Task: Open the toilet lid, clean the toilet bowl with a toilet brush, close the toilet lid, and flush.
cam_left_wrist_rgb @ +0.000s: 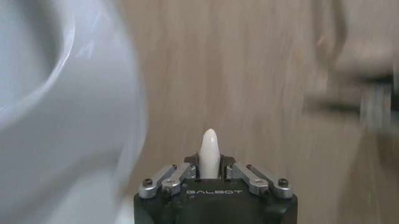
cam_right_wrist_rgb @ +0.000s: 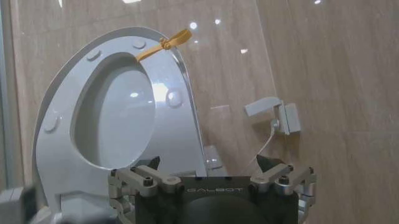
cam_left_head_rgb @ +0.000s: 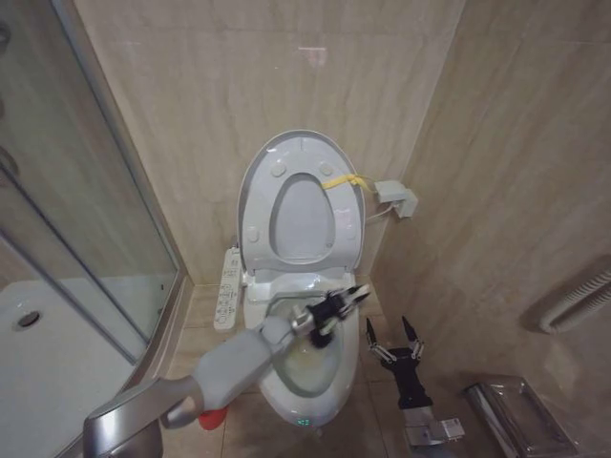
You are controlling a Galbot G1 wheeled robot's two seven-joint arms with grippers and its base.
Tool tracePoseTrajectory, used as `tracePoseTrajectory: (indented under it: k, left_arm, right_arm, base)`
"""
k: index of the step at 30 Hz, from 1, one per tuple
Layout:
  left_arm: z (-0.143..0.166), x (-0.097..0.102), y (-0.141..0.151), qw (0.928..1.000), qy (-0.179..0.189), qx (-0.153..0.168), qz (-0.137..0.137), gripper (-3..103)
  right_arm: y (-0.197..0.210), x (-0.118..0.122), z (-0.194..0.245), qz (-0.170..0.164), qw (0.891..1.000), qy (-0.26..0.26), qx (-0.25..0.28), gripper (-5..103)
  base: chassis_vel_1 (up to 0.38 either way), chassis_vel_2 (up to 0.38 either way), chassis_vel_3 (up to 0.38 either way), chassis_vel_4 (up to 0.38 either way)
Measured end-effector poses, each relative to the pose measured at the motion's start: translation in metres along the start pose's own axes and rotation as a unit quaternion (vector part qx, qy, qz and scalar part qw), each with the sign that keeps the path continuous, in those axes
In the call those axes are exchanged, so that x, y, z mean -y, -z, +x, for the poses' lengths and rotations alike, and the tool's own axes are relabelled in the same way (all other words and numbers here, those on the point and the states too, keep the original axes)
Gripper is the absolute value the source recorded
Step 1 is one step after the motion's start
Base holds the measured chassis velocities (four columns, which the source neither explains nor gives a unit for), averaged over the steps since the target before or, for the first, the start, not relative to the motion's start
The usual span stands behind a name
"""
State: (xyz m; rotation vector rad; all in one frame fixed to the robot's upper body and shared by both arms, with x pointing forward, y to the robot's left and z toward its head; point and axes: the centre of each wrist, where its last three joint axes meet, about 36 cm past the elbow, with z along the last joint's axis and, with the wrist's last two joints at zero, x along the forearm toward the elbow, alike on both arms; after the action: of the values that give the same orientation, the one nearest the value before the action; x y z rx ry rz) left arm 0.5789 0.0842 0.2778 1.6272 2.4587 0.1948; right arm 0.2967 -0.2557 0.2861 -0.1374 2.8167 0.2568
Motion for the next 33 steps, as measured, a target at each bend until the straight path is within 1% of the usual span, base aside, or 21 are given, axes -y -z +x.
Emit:
tracePoseTrajectory:
  k: [2, 5, 7, 8, 9, 10, 11, 12, 13, 14, 16, 18, 20, 23, 26, 27, 28, 30, 31, 32, 33]
  left_arm:
    - [0.008, -0.002, -0.007, 0.9999, 0.008, -0.01, 0.001, 22]
    - [0.0, 0.001, -0.004, 0.9999, 0.008, -0.003, 0.006, 22]
    - [-0.036, 0.017, 0.021, 0.999, -0.014, 0.038, 0.016, 22]
    - [-0.036, 0.017, 0.021, 0.999, -0.014, 0.038, 0.016, 22]
    - [-0.047, 0.022, 0.03, 0.9982, -0.022, 0.053, 0.019, 22]
    - [-0.05, 0.024, 0.032, 0.9978, -0.026, 0.057, 0.02, 22]
    - [-0.046, 0.022, 0.028, 0.9982, -0.025, 0.05, 0.018, 22]
    - [-0.035, 0.018, 0.019, 0.9991, -0.021, 0.033, 0.015, 22]
    - [-0.035, 0.018, 0.019, 0.9991, -0.021, 0.033, 0.015, 22]
    - [-0.016, 0.009, 0.002, 0.9999, -0.011, 0.005, 0.011, 22]
    - [-0.012, 0.007, 0.0, 0.9999, -0.004, 0.002, 0.013, 22]
    - [-0.017, 0.009, 0.005, 0.9998, -0.005, 0.011, 0.014, 22]
    - [-0.042, 0.023, 0.029, 0.9981, -0.023, 0.053, 0.022, 22]
    - [-0.048, 0.026, 0.035, 0.9974, -0.029, 0.062, 0.023, 22]
    - [-0.023, 0.018, 0.008, 0.9996, -0.017, 0.018, 0.017, 22]
    - [-0.007, 0.008, -0.007, 0.9999, -0.001, -0.007, 0.012, 22]
    - [-0.007, 0.008, -0.007, 0.9999, -0.001, -0.007, 0.012, 22]
    - [-0.018, 0.012, 0.003, 0.9997, -0.002, 0.011, 0.02, 22]
    - [-0.035, 0.022, 0.02, 0.9987, -0.013, 0.039, 0.029, 22]
    - [-0.035, 0.022, 0.02, 0.9987, -0.013, 0.039, 0.029, 22]
    - [-0.046, 0.029, 0.032, 0.9975, -0.025, 0.057, 0.033, 22]
  right_arm:
    - [0.001, 0.0, 0.0, 0.0, 1.0, 0.001, 0.0, 100]
    - [0.0, 0.0, 0.0, 0.001, 1.0, 0.001, 0.0, 100]
    - [-0.001, 0.001, 0.0, 0.001, 1.0, 0.0, -0.001, 100]
    - [-0.001, 0.001, 0.0, 0.001, 1.0, 0.0, -0.001, 100]
    - [-0.001, 0.001, 0.0, 0.001, 1.0, 0.0, -0.001, 100]
    - [-0.001, 0.001, 0.0, 0.001, 1.0, -0.001, -0.001, 100]
    - [-0.001, 0.001, 0.0, 0.001, 1.0, -0.001, -0.001, 100]
    - [-0.001, 0.001, 0.0, 0.001, 1.0, -0.001, -0.001, 100]
    - [-0.001, 0.001, 0.0, 0.001, 1.0, -0.001, -0.001, 100]
    - [-0.001, 0.001, 0.0, 0.001, 1.0, 0.0, -0.001, 100]
    - [-0.001, 0.002, 0.0, 0.002, 1.0, 0.001, -0.002, 100]
    - [-0.001, 0.002, 0.0, 0.002, 1.0, 0.001, -0.002, 100]
    - [-0.001, 0.003, 0.0, 0.003, 1.0, 0.001, -0.002, 100]
    - [-0.001, 0.003, 0.0, 0.003, 1.0, 0.0, -0.001, 100]
    - [-0.001, 0.002, -0.001, 0.002, 1.0, 0.001, -0.001, 100]
    - [-0.001, 0.0, -0.001, 0.0, 1.0, 0.003, -0.002, 100]
    - [-0.001, 0.0, -0.001, 0.0, 1.0, 0.003, -0.002, 100]
    - [-0.001, 0.0, -0.001, 0.0, 1.0, 0.003, -0.002, 100]
    - [-0.001, 0.0, -0.001, 0.0, 1.0, 0.002, -0.002, 100]
    - [-0.001, 0.0, -0.001, 0.0, 1.0, 0.002, -0.002, 100]
    - [-0.001, 0.001, 0.0, 0.001, 1.0, 0.0, -0.002, 100]
  base:
    - [0.0, 0.0, 0.0, 0.0]
    - [0.0, 0.0, 0.0, 0.0]
    - [0.0, 0.0, 0.0, 0.0]
    - [0.0, 0.0, 0.0, 0.0]
    - [0.0, 0.0, 0.0, 0.0]
    - [-0.059, -0.019, -0.022, -0.028]
    - [-0.059, -0.055, -0.022, -0.028]
    - [-0.039, -0.055, -0.013, -0.002]
    - [-0.039, -0.055, -0.013, -0.002]
    - [0.0, 0.0, 0.0, 0.0]
    - [0.0, 0.0, 0.0, 0.0]
    - [0.0, 0.0, 0.0, 0.0]
    - [0.0, 0.0, 0.0, 0.0]
    - [0.0, 0.0, 0.0, 0.0]
    - [0.0, 0.0, 0.0, 0.0]
    - [0.053, 0.017, 0.018, 0.019]
    - [0.053, 0.017, 0.018, 0.019]
    - [0.048, 0.035, 0.023, 0.031]
    - [0.0, 0.0, 0.0, 0.0]
    - [0.0, 0.0, 0.0, 0.0]
    - [0.0, 0.0, 0.0, 0.0]
